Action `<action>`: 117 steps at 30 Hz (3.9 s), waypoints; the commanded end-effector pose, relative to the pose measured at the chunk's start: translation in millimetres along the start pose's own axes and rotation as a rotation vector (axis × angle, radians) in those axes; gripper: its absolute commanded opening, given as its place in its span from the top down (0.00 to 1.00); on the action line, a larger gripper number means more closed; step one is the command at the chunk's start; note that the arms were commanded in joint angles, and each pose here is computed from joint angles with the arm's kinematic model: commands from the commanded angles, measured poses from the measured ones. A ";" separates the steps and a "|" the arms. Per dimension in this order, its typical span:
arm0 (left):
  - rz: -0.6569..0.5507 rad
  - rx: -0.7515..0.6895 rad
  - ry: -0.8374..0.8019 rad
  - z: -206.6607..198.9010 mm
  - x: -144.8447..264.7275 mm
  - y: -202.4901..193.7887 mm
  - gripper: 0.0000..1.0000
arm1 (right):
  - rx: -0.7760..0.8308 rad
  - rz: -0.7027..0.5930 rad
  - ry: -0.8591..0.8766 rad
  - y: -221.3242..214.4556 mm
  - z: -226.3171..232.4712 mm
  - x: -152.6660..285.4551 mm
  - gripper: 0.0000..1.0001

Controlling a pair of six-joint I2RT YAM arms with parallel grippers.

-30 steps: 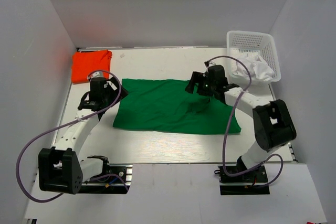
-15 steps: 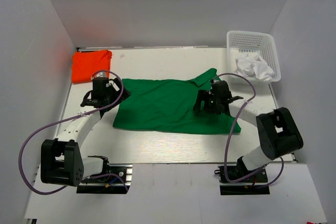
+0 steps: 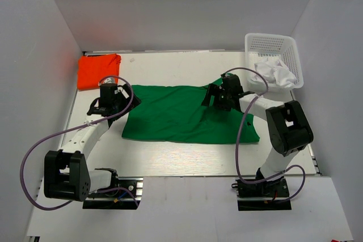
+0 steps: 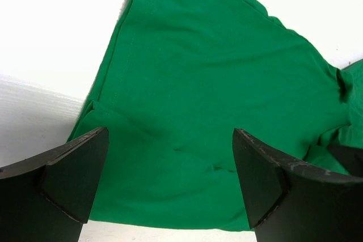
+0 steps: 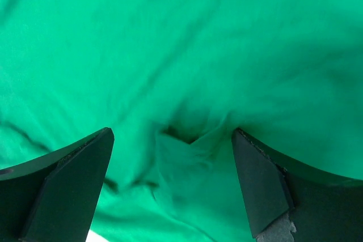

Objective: Fold and stack the t-shirts
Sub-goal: Grap the side of the flattened tshirt furthest away from the robot with both arms

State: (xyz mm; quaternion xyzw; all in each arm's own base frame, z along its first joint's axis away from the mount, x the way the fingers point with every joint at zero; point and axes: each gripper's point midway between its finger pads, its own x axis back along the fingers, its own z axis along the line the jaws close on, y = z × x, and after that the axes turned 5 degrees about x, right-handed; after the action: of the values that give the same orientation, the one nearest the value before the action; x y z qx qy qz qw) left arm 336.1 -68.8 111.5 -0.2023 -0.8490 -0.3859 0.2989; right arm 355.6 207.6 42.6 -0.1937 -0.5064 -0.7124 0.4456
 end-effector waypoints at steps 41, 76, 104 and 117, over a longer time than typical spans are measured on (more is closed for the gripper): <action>0.018 -0.077 0.313 3.5 -178.6 67.2 0.37 | 0.028 -0.191 -0.370 177.0 -78.1 -16.6 0.10; 0.062 -0.100 0.272 7.7 -181.0 49.5 1.00 | -0.095 -0.331 -0.366 218.4 -113.9 -86.2 0.20; 0.029 -0.102 0.282 4.9 -172.7 59.7 1.00 | -0.056 -0.230 -0.475 185.7 -140.4 -89.6 0.59; -0.017 -0.082 0.274 -4.4 -165.0 73.9 1.00 | -0.015 -0.334 -0.368 219.2 -108.4 -66.6 1.00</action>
State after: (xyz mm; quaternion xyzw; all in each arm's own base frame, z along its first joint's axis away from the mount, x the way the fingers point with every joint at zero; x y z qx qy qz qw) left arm 514.1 -52.8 24.4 -0.1670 -0.7900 -0.4427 0.3900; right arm 585.1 118.3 28.2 -0.2764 -0.5901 -0.7187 0.2426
